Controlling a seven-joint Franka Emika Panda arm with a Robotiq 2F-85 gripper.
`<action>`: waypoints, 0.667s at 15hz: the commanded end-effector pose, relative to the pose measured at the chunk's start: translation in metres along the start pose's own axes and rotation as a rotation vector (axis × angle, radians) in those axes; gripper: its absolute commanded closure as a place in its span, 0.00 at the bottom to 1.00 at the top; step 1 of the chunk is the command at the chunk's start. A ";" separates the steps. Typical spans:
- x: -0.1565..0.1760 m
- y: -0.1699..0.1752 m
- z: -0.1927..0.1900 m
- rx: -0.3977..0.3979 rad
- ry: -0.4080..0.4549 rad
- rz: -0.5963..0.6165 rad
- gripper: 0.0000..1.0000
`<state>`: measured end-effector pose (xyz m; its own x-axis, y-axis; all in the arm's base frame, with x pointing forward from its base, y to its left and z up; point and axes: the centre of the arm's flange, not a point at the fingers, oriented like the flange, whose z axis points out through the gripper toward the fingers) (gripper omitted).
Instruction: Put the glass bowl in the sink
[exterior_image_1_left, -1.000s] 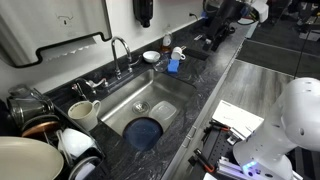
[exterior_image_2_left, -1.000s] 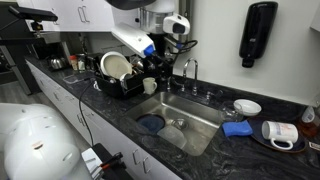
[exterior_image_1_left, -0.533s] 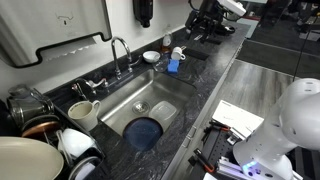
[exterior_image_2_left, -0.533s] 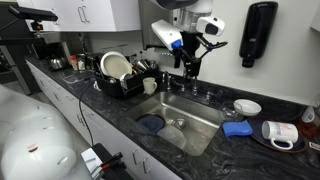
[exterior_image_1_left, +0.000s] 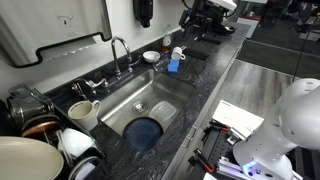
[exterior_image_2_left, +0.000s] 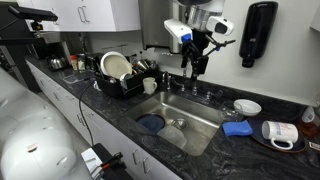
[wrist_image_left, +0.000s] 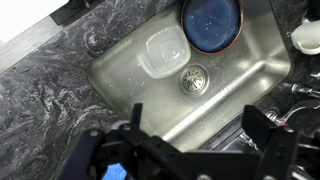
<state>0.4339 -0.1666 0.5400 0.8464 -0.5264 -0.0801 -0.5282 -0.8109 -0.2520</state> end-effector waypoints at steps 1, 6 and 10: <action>0.038 0.000 0.024 0.011 -0.043 0.145 0.00; 0.099 0.004 0.082 0.044 -0.092 0.417 0.00; 0.142 0.002 0.118 0.038 -0.044 0.636 0.00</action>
<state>0.5208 -0.2022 0.4294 0.4871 -0.8318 -0.2663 -0.8723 -0.4481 -0.1958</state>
